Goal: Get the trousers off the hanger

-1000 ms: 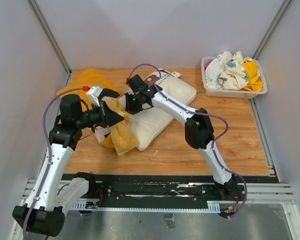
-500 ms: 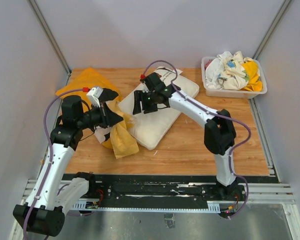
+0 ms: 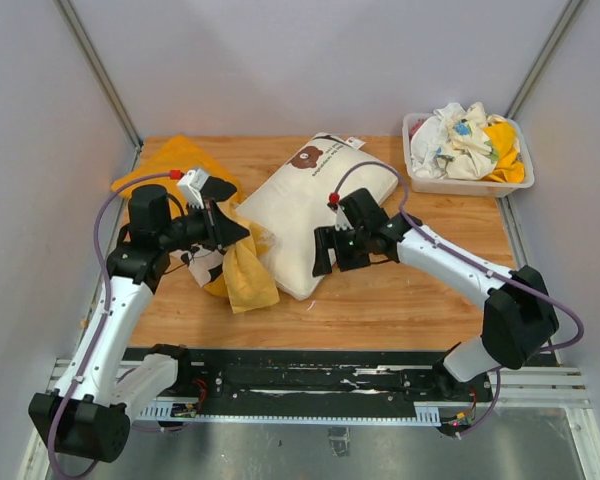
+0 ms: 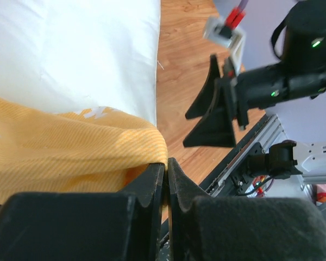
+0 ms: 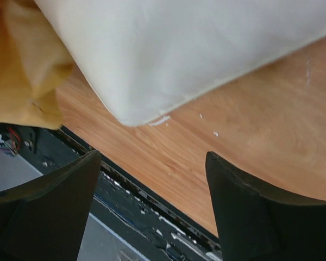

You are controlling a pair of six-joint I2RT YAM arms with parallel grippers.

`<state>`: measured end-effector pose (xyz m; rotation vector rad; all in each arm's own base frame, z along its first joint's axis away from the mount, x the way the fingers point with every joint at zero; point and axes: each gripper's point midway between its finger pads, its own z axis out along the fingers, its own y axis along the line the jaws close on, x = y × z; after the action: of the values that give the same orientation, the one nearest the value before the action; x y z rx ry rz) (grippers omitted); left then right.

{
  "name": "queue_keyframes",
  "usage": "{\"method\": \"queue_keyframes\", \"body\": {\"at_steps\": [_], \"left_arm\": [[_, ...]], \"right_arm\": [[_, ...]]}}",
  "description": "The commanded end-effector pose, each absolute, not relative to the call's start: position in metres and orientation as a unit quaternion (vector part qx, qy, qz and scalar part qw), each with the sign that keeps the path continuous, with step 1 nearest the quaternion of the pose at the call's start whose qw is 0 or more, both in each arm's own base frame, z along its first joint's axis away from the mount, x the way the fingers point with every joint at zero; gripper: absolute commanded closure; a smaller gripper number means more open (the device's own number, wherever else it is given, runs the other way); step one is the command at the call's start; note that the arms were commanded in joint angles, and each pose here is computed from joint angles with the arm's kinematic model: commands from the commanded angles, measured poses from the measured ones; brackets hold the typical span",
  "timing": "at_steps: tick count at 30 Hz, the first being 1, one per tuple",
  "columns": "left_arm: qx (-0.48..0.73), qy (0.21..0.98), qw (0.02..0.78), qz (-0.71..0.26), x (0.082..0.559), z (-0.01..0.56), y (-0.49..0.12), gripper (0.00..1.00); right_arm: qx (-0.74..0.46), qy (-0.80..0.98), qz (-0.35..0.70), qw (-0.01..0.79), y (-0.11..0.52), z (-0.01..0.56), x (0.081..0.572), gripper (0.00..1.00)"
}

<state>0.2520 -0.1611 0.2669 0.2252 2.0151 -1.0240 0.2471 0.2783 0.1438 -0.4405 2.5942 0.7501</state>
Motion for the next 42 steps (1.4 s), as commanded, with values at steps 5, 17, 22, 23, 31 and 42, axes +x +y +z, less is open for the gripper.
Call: {"method": "queue_keyframes", "body": {"at_steps": [5, 17, 22, 23, 31, 42], "left_arm": [[0.101, 0.787, 0.424, -0.437, 0.261, 0.277, -0.169, 0.90], [0.106, 0.786, 0.420, -0.441, 0.262, 0.285, -0.171, 0.90], [0.107, 0.780, 0.417, -0.455, 0.261, 0.290, -0.174, 0.90], [0.106, 0.779, 0.417, -0.456, 0.261, 0.291, -0.174, 0.89], [0.112, 0.768, 0.416, -0.473, 0.262, 0.298, -0.179, 0.89], [0.121, 0.736, 0.415, -0.521, 0.259, 0.323, -0.189, 0.88]], "right_arm": [[-0.124, 0.922, 0.335, 0.151, 0.290, 0.110, 0.228, 0.20], [-0.077, 0.903, 0.405, 0.120, 0.344, 0.073, 0.263, 0.18], [-0.079, 0.895, 0.423, 0.121, 0.359, 0.077, 0.274, 0.62], [-0.080, 0.891, 0.429, 0.122, 0.364, 0.081, 0.276, 0.78], [-0.105, 0.854, 0.483, 0.166, 0.395, 0.150, 0.300, 0.99], [-0.148, 0.834, 0.506, 0.164, 0.456, 0.170, 0.313, 0.99]]}}
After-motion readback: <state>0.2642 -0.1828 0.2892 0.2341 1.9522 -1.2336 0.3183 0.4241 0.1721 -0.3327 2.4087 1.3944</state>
